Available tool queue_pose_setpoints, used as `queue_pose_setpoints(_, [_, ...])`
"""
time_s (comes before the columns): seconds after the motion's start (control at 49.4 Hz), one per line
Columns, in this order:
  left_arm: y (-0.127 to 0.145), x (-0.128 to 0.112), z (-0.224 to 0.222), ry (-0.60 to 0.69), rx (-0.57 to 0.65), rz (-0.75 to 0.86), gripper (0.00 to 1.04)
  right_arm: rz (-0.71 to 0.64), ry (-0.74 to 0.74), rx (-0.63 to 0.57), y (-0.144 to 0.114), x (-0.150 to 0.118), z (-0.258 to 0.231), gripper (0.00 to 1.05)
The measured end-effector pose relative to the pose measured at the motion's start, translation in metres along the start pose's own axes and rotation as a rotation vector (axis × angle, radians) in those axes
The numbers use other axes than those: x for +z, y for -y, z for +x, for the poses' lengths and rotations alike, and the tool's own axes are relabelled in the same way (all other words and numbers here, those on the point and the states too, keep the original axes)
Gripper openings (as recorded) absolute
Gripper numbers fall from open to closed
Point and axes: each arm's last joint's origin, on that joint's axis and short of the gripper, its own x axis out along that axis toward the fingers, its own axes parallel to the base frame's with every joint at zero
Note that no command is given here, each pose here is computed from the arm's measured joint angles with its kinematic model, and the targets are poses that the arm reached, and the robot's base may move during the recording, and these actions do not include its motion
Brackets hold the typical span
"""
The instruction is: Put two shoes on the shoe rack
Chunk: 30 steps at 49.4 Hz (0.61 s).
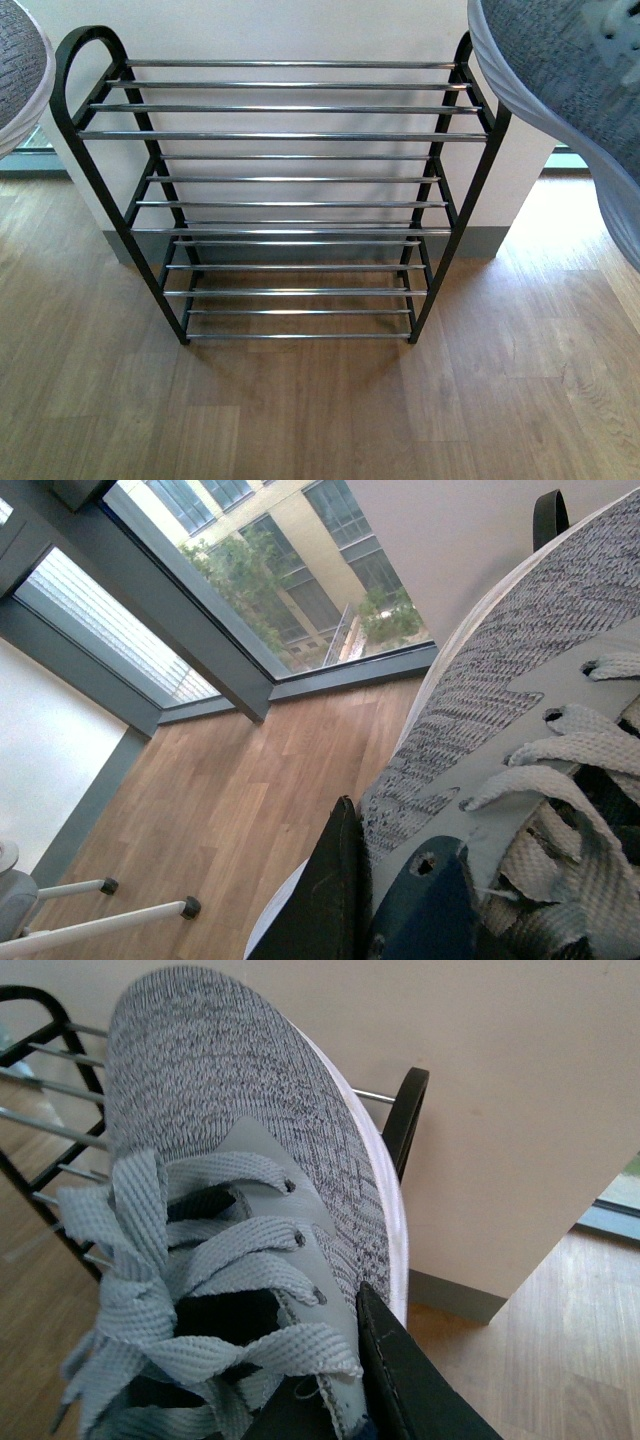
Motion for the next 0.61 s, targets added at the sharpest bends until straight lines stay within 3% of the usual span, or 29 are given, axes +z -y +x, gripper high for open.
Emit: queue_pose_setpoints(0.607, [0.0,0.0,0.0,0.0,0.0,0.0,0.02,0.169,-0.196,-0.017,-0.014,0.039,0.168,0.01])
